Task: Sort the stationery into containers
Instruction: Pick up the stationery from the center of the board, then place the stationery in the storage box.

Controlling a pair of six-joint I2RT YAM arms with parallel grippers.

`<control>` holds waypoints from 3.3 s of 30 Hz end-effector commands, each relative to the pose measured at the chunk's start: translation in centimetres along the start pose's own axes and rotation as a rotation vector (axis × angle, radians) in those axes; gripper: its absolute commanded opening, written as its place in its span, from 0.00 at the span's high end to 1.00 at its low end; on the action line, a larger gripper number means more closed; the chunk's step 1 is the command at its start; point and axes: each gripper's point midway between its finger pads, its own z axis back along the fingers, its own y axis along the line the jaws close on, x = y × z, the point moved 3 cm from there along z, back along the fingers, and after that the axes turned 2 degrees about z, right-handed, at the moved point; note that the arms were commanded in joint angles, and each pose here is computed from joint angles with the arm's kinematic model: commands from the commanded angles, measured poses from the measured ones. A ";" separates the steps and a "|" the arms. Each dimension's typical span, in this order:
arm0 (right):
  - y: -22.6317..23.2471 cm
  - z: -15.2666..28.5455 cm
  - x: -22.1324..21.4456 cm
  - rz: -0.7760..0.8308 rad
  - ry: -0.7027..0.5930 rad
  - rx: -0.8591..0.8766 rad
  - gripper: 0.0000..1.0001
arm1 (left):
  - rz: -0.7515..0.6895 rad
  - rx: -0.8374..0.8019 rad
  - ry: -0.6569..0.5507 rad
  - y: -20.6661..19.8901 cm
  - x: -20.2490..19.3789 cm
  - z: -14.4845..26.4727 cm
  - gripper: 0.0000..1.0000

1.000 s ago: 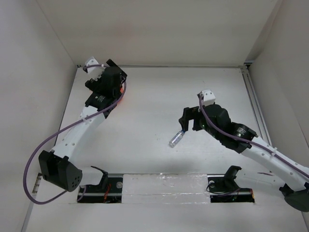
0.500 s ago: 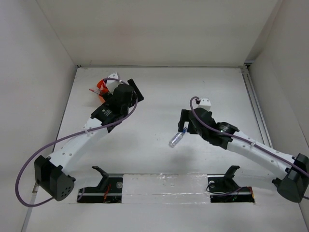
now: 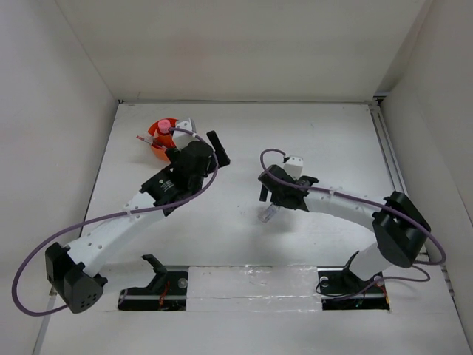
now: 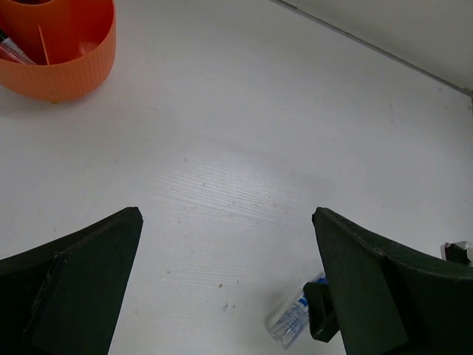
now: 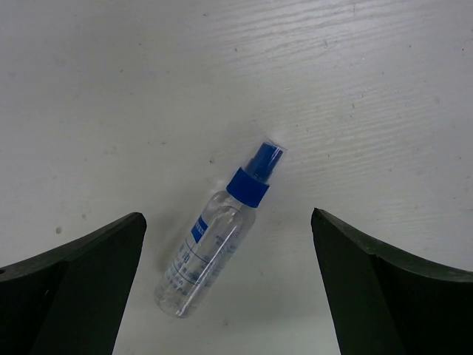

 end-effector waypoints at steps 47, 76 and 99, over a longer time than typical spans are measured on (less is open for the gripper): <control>-2.5 12.3 15.4 -0.037 -0.657 0.539 1.00 | -0.005 -0.993 0.305 -11.1 -6.1 5.2 0.00; -0.5 26.7 13.6 0.173 -0.962 1.246 1.00 | -0.019 -1.689 0.150 -15.4 -5.9 11.2 0.00; 1.7 27.7 13.5 0.120 -0.898 1.446 1.00 | -0.058 -1.688 0.048 -15.1 -4.8 11.8 0.03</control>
